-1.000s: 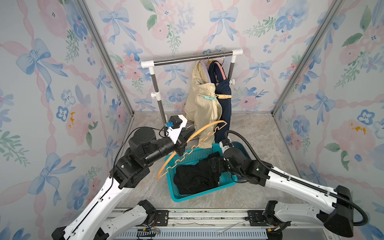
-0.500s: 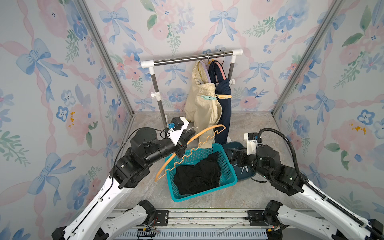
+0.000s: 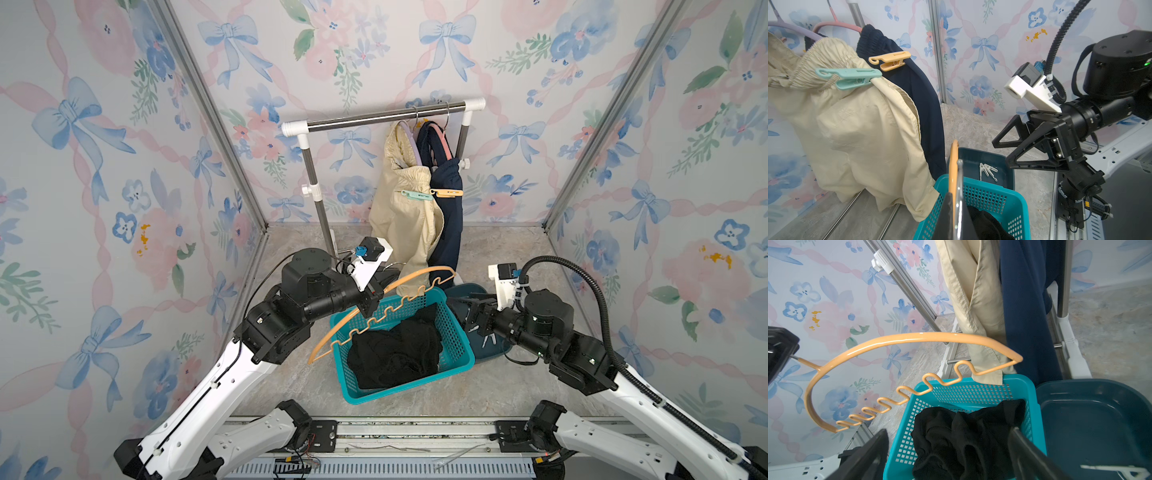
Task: Remove the clothespins securing shorts to the hanger
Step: Place the hanger on the clothesline.
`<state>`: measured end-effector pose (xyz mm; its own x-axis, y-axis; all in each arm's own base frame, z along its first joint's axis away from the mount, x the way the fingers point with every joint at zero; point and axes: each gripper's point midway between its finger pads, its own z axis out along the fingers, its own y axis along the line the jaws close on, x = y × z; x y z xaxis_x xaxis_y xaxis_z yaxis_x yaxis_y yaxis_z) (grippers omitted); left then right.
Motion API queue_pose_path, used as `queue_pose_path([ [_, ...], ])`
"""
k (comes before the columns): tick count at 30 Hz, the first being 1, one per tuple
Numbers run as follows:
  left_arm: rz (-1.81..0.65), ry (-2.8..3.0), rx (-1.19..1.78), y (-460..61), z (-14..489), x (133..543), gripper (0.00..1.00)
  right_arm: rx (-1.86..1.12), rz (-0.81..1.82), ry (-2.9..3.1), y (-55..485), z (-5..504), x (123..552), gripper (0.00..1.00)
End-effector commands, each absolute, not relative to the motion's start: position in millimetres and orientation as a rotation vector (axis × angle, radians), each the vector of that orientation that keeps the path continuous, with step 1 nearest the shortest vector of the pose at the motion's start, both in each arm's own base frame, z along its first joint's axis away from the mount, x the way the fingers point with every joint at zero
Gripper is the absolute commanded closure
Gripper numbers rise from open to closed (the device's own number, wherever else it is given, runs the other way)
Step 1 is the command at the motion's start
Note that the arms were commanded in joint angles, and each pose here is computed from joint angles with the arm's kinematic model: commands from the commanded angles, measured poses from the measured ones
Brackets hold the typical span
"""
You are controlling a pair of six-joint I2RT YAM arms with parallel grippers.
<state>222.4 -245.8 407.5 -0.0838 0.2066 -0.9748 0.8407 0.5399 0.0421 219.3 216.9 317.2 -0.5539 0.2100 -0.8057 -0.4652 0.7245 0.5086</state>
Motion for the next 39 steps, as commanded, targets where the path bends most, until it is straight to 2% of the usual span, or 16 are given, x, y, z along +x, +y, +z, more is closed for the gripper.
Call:
queue_pose_path([
  [1, -0.684, 1.575, 0.958, -255, 406, 222, 1.00, -0.218, 0.959, 1.932, 227, 338, 216, 0.11],
  [14, -0.698, 1.583, 1.027, -268, 393, 225, 1.00, -0.169, 1.014, 1.945, 233, 334, 216, 0.21],
  [19, -0.725, 1.580, 1.058, -276, 390, 225, 1.00, -0.239, 0.961, 1.956, 234, 333, 215, 0.22],
  [27, -0.787, 1.520, 1.165, -285, 386, 209, 1.00, -0.402, 0.783, 1.979, 221, 337, 212, 0.20],
  [39, -0.830, 1.492, 1.241, -291, 383, 199, 1.00, -0.588, 0.680, 1.970, 214, 348, 212, 0.16],
])
